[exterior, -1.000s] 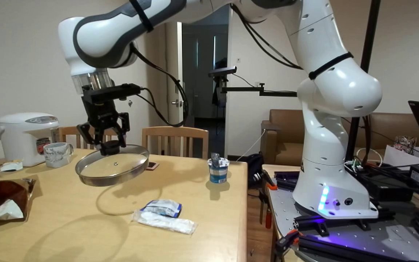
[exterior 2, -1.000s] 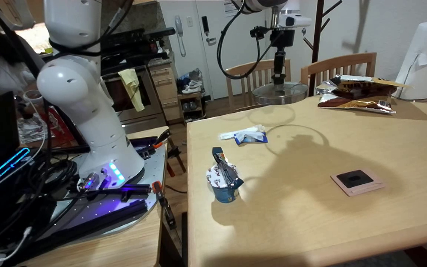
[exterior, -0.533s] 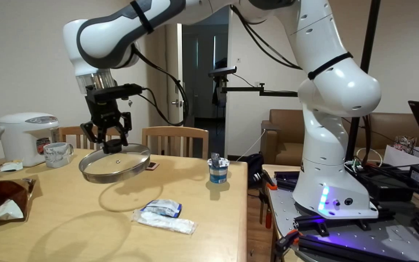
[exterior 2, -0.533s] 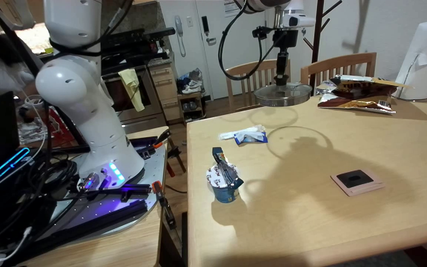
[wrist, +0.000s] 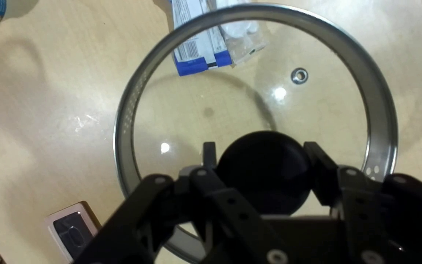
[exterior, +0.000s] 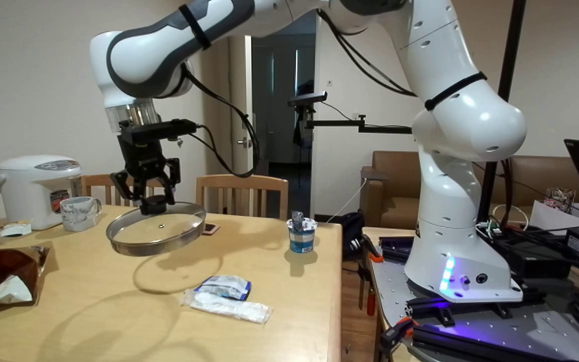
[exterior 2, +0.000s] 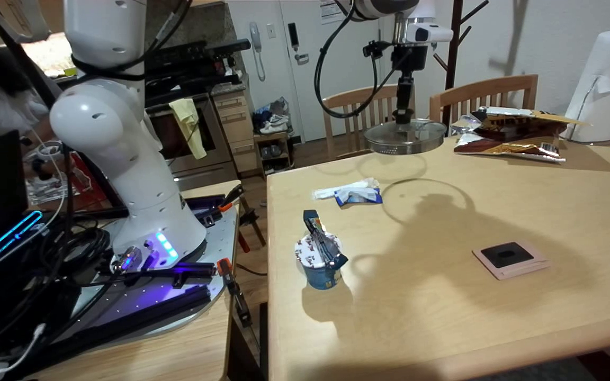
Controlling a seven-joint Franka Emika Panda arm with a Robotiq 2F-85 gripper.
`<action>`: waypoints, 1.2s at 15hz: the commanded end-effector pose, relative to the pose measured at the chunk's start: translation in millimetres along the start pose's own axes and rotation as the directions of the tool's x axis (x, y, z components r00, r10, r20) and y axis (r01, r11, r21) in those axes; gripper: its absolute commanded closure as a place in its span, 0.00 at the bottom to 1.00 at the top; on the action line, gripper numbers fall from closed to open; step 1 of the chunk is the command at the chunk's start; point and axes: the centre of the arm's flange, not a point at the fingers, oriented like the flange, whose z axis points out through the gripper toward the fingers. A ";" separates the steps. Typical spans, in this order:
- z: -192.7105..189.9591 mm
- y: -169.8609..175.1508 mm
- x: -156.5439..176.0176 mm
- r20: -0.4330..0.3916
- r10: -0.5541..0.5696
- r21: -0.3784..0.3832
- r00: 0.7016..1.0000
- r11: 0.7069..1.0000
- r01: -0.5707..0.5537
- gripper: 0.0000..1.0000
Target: Remove the lid from the top of the white and blue objects on the table
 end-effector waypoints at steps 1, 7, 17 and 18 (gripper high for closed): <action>2.0 -0.9 3.9 -0.009 -0.036 0.053 0.999 0.998 0.037 0.65; 33.8 -7.4 8.7 -0.037 -0.048 0.101 0.998 0.994 0.051 0.65; 115.7 -7.7 30.9 0.013 0.021 0.079 1.000 0.997 -0.022 0.65; 120.4 -6.8 32.7 0.017 0.024 0.077 1.000 0.997 -0.025 0.65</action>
